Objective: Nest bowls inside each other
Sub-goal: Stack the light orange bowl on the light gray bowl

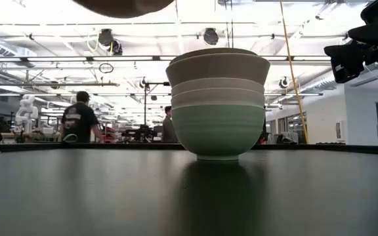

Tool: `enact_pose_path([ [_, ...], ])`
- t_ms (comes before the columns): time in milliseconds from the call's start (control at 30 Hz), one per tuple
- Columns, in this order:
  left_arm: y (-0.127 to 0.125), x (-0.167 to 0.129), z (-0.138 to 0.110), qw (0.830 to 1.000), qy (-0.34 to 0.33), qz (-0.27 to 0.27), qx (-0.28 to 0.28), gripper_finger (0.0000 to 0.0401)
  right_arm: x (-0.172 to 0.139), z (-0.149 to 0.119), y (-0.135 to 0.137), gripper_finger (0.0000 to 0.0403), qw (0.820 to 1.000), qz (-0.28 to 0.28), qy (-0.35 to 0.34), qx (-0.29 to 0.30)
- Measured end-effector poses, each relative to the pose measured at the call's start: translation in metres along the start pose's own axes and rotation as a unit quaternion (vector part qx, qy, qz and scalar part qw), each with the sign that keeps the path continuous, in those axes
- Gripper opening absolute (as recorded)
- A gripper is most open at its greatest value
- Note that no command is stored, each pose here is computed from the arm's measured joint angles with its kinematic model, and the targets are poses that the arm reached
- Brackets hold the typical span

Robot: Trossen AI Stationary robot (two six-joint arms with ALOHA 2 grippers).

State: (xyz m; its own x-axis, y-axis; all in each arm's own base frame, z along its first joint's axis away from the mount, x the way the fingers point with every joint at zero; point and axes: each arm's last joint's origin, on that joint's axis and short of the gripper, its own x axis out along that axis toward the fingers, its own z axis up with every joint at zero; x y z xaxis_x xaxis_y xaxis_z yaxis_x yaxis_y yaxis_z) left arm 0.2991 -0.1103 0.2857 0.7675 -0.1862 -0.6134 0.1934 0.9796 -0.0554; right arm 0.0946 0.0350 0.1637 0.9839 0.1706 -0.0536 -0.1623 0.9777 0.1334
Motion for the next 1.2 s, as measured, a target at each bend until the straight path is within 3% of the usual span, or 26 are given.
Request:
enact_pose_path([
  [167, 0.020, -0.019, 0.013, 0.998, -0.051, 0.038, 0.019, 0.0004, 0.000, 0.000, 0.000, 0.0192, 1.000, 0.000, 0.000, -0.001],
  [433, 0.047, -0.038, 0.021, 0.993, -0.076, 0.071, 0.058, 0.0003, 0.000, 0.000, 0.000, 0.0192, 1.000, 0.000, 0.000, 0.011],
  [733, 0.051, -0.052, 0.019, 0.992, -0.067, 0.073, 0.084, 0.0003, 0.000, 0.000, 0.000, 0.0192, 1.000, 0.000, 0.001, 0.011],
  [967, 0.054, -0.054, 0.001, 0.991, -0.069, 0.072, 0.085, 0.0003, 0.000, 0.000, 0.000, 0.0192, 1.000, 0.000, 0.000, 0.011],
  [1200, 0.066, -0.069, -0.030, 0.980, -0.175, 0.053, 0.077, 0.0003, 0.000, 0.000, 0.000, 0.0192, 1.000, -0.001, -0.002, 0.015],
])
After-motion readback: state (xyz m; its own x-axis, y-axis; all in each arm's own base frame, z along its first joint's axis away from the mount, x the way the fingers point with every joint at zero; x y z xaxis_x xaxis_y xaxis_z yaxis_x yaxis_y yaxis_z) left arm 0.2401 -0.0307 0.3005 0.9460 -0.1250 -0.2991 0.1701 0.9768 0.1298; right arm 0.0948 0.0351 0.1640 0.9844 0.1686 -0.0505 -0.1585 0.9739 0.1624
